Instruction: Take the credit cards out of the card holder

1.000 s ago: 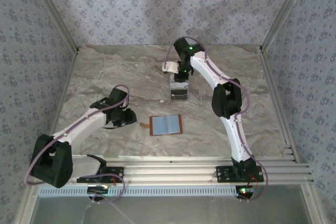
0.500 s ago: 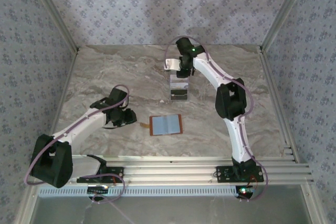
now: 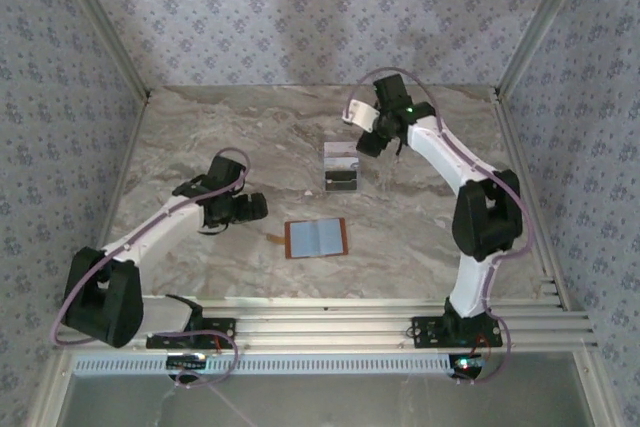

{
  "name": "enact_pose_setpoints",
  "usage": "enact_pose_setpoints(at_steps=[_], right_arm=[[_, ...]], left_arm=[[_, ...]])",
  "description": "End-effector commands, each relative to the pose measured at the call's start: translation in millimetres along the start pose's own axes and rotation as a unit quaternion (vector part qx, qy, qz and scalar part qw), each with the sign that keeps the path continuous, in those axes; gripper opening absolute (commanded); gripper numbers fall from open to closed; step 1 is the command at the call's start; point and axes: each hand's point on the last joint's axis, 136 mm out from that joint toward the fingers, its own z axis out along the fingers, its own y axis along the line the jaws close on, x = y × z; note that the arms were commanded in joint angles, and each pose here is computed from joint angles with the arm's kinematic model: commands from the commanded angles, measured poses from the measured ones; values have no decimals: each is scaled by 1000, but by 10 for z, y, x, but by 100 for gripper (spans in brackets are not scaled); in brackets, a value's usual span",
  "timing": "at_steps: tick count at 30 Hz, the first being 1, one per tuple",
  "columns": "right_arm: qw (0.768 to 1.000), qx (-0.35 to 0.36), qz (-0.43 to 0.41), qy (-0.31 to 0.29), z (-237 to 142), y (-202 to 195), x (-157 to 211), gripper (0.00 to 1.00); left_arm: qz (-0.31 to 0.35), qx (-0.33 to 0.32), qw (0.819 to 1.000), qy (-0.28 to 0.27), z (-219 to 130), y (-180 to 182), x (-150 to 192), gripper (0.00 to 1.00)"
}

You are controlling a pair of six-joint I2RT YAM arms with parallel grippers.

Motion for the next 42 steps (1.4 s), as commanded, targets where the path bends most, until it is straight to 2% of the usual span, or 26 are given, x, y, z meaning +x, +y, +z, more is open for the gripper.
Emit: enact_pose_setpoints(at_steps=[1,6,8,10,14,17,22,24,26,28,31,35,39,41,42], right_arm=[[993,47,104,-6,-163,-153,260,100],[975,75,210,10,-276,-115,833,100],[959,95,268,11,-297,-63,1124,100],[942,112,317,6,-312,-5,1388,100],[905,161,393,-14,-332,97,1836,100],[886,194,420,-45,-334,162,2005,100],[873,227,421,-92,-350,191,2028,100],[859,233,436,-129,-353,170,1992,100],[864,230,428,-132,-312,166,1947,100],[865,230,426,-131,-237,169,1967,100],[854,230,447,-132,-228,122,2053,100],[842,241,462,-141,-195,124,2164,100],[838,249,464,-142,-189,150,2207,100],[835,257,467,-137,-192,135,2235,100],[830,265,472,-132,-197,120,2265,100]], left_arm=[[25,-64,996,-57,-45,176,-361,100],[43,-144,983,-102,-46,472,-645,100],[45,-192,972,-125,-77,663,-766,100],[35,-212,967,-139,-74,835,-843,100],[9,-215,960,-180,-56,1113,-992,99],[5,-197,955,-221,-31,1222,-1098,100],[-4,-116,946,-301,30,1270,-1192,100],[9,-97,938,-332,27,1253,-1200,100],[22,-91,930,-357,11,1234,-1226,100],[26,-81,926,-367,5,1221,-1266,100],[37,-64,922,-379,41,1196,-1326,100],[53,-39,930,-361,223,1141,-1355,100],[67,-36,930,-360,274,1095,-1297,99],[77,-34,920,-384,281,1058,-1286,100],[78,-41,926,-368,290,1065,-1270,100]])
